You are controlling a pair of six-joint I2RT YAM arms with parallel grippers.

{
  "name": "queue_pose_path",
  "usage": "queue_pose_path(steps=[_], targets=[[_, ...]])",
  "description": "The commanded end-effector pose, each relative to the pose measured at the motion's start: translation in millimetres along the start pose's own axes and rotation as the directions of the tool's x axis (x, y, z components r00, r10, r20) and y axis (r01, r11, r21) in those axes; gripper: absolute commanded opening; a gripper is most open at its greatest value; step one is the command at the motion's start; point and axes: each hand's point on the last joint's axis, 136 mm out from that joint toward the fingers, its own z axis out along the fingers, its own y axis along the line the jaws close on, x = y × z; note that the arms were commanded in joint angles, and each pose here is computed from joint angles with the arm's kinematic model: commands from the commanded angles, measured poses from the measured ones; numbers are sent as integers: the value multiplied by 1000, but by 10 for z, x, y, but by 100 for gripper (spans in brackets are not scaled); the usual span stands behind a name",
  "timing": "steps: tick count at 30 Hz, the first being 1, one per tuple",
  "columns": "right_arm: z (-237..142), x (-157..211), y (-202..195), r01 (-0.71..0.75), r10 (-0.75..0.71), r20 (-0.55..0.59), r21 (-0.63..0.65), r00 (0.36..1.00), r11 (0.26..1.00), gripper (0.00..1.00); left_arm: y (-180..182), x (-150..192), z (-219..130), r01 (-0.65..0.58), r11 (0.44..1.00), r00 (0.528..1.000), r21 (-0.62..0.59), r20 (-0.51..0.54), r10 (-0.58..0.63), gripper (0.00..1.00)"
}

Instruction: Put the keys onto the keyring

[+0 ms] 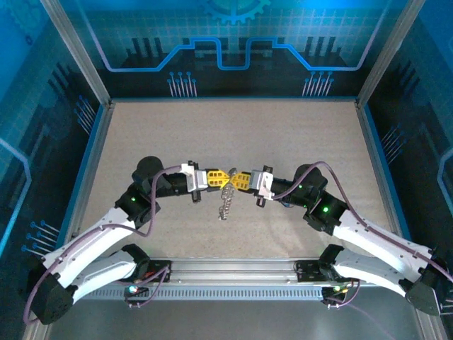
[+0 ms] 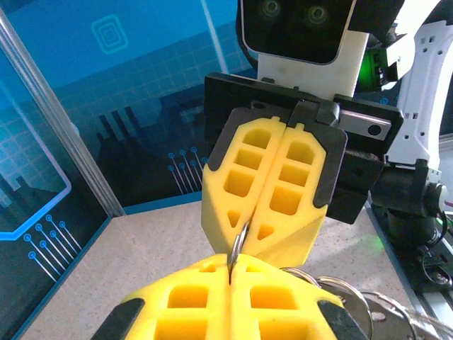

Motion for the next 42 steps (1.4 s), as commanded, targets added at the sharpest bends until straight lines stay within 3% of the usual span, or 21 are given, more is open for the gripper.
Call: queue_pose_path(steps=[1,2,4,5,6,14,21,24,29,31,33,35,38,42], targets=[[10,-108,-25,7,-7,39,7,999,1000,0,-75,-77,42,-18,999,998,48,60,15,0],[7,-96,-17,15,-15,34,4,999,1000,0,-67,-62,47,-13,999,998,44,54,10,1],[-6,-46,5,43,-43,-3,-12,999,999,0,-27,-19,45,6,1000,999,19,33,-7,49],[-21,-32,23,72,-73,-26,-27,997,997,0,-13,-2,40,16,1000,1000,7,20,-16,66],[-42,-27,29,109,-110,-42,-35,993,993,0,-24,25,32,19,1000,1000,9,6,-19,71],[-224,83,124,415,-439,-157,-163,885,895,0,-267,206,-121,-38,995,990,96,-134,50,74],[-297,77,75,461,-495,-166,-205,853,863,0,-359,286,-196,-21,992,978,128,-203,47,76],[-326,118,45,451,-487,-181,-209,854,868,0,-267,304,-179,-14,997,979,72,-203,28,76],[-407,202,-138,366,-400,-250,-173,882,915,0,85,438,-155,135,982,941,-133,-292,-169,83],[-449,294,-333,321,-335,-301,-96,893,942,0,203,503,-144,192,961,912,-200,-325,-250,99],[-533,444,-575,272,-248,-362,17,899,962,0,480,685,-179,266,882,852,-388,-333,-404,99],[-630,571,-743,239,-176,-385,122,906,963,0,755,912,-320,304,740,772,-600,-299,-560,99],[-817,683,-1016,193,-67,-391,291,918,937,0,759,1040,-304,341,711,706,-616,-332,-626,99],[-1077,781,-1287,131,56,-360,475,931,870,0,849,1194,-249,423,579,585,-697,-278,-762,99]])
